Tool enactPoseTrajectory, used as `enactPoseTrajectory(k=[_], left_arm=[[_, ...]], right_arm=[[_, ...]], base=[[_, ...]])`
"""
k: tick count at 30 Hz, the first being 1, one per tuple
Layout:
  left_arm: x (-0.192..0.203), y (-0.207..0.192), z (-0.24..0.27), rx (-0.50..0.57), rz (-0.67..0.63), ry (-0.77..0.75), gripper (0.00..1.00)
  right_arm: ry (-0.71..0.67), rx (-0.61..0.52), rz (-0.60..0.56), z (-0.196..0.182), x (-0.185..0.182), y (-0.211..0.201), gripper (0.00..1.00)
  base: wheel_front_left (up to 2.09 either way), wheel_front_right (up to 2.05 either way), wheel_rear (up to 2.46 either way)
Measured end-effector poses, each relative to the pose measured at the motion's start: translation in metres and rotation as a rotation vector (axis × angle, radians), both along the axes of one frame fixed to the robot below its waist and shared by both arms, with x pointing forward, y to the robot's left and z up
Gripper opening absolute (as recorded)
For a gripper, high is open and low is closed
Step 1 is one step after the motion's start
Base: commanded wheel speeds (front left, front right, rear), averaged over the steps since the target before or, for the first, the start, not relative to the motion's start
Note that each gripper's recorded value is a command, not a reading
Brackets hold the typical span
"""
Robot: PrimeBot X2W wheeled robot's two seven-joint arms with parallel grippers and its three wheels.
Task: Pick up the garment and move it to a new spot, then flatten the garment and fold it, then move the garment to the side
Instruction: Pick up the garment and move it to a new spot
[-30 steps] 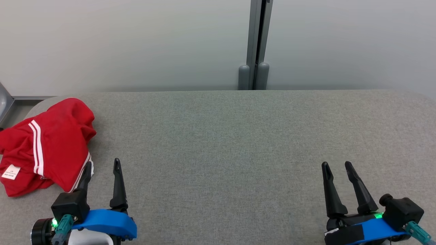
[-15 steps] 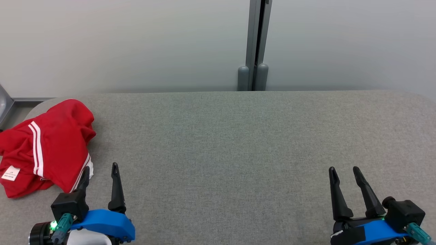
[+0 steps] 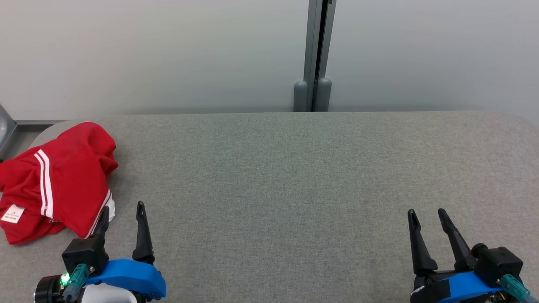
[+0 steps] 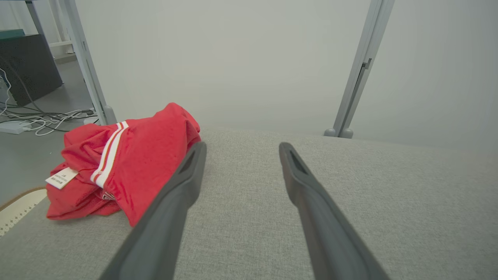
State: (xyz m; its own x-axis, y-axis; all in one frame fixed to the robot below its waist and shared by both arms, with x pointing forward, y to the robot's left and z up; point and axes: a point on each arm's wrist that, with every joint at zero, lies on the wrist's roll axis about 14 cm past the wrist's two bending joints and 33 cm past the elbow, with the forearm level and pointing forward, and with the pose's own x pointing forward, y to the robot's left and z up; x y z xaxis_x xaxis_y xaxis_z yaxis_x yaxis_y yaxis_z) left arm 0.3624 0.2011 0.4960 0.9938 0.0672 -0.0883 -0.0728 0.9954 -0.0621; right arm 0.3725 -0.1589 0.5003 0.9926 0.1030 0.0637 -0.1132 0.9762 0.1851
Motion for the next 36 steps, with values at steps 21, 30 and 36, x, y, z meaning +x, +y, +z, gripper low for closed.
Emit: enactPoseTrajectory(k=[21,30,36], left_arm=[[-0.011,0.021,0.002,0.002,0.064,-0.019,1.00],[-0.035,0.061,0.003,0.004,0.194,-0.031,1.00],[-0.057,0.088,0.007,0.012,0.286,-0.051,1.00]], right_arm=[[-0.004,-0.026,0.086,0.003,0.012,0.028,1.00],[0.012,-0.024,0.196,-0.001,0.024,0.066,1.00],[0.015,-0.025,0.264,-0.003,0.030,0.091,1.00]], base=[[0.00,0.00,0.00],[0.00,0.00,0.00],[0.00,0.00,0.00]])
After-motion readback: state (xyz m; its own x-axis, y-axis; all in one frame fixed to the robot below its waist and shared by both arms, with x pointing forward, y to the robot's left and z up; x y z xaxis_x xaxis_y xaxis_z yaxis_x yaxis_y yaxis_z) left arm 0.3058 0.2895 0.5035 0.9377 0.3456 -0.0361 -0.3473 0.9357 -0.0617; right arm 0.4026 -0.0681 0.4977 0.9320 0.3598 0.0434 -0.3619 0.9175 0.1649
